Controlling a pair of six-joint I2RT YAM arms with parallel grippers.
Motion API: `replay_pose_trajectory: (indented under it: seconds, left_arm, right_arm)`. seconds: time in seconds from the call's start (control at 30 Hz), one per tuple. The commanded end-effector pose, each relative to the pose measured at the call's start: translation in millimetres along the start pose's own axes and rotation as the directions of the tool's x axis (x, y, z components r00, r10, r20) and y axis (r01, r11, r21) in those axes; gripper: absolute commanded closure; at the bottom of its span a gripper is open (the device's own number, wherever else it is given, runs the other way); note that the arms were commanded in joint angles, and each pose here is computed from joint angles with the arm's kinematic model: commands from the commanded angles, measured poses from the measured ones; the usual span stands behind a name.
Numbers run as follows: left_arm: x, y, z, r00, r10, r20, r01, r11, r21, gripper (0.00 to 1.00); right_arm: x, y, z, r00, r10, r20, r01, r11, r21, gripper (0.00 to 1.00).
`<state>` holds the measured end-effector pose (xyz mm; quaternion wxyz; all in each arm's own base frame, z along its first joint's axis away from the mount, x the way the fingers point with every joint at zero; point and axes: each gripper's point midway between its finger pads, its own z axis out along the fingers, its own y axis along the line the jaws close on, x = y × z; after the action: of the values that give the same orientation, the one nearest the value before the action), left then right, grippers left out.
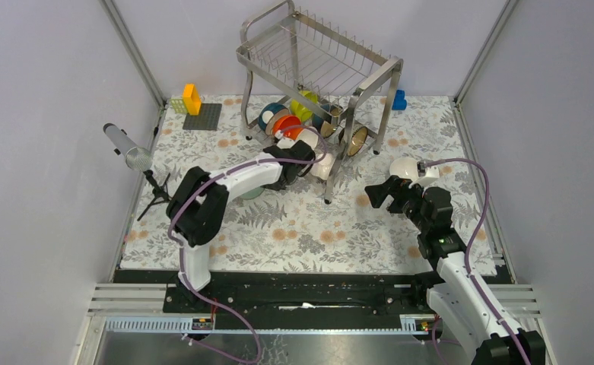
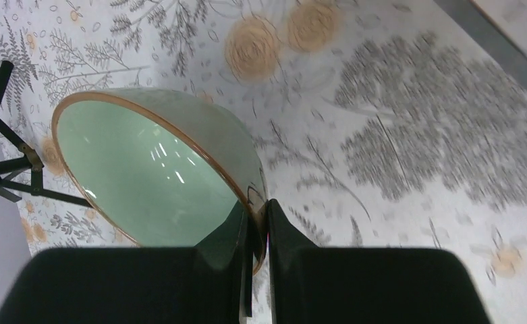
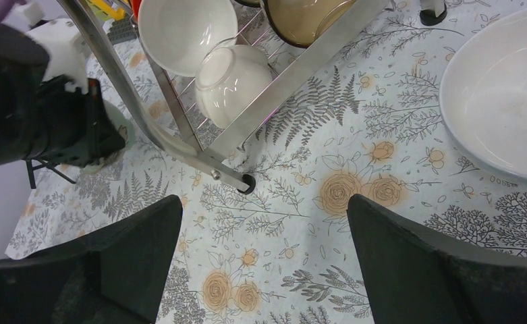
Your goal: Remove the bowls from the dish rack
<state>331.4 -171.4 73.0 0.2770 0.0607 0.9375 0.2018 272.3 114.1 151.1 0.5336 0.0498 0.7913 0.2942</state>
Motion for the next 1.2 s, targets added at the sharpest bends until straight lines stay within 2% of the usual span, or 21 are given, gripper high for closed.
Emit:
replay_pose_trajectory:
  seconds: [0.0, 0.3, 0.53, 0.73, 1.0, 1.13, 1.17]
  left_arm:
    - [-26.9, 40.7, 25.1, 0.999, -0.038, -0.013, 0.036, 0.992, -0.124, 1.00]
    - [-80.0, 84.8, 74.7, 0.969, -0.243, -0.030, 0.241, 0.969, -0.059, 1.00]
    - [-109.3, 121.0, 111.4, 0.958, -0.284, -0.043, 0.280, 0.956, -0.090, 0.98]
    - [-104.7, 164.8, 141.2, 0.934, -0.342, -0.107, 0.325, 0.934, -0.150, 0.97]
    - [-91.7, 211.2, 152.0, 0.898, -0.431, -0.090, 0.393, 0.877, -0.276, 0.93]
    - [-88.0, 213.6, 154.1, 0.889, -0.448, -0.091, 0.407, 0.866, -0.290, 0.92]
    - [-88.7, 210.9, 153.6, 0.886, -0.454, -0.094, 0.415, 0.867, -0.274, 0.87]
  right_arm:
    - [-19.8, 16.9, 0.7, 0.999, -0.001, 0.042, 0.003, 0.999, -0.052, 0.00]
    - [-11.7, 16.4, 5.5, 1.000, 0.014, 0.015, -0.013, 0.998, -0.067, 0.00]
    - [-9.5, 16.6, 9.1, 1.000, 0.020, 0.004, -0.020, 0.997, -0.073, 0.00]
    - [-7.4, 15.4, 12.6, 1.000, 0.025, -0.010, -0.026, 0.997, -0.071, 0.00]
    - [-6.6, 17.8, 15.6, 0.999, 0.034, -0.018, -0.035, 0.996, -0.087, 0.00]
    - [-4.4, 19.0, 16.9, 0.999, 0.036, -0.033, -0.039, 0.995, -0.095, 0.01]
    - [-4.1, 18.6, 17.0, 0.999, 0.035, -0.033, -0.039, 0.995, -0.095, 0.01]
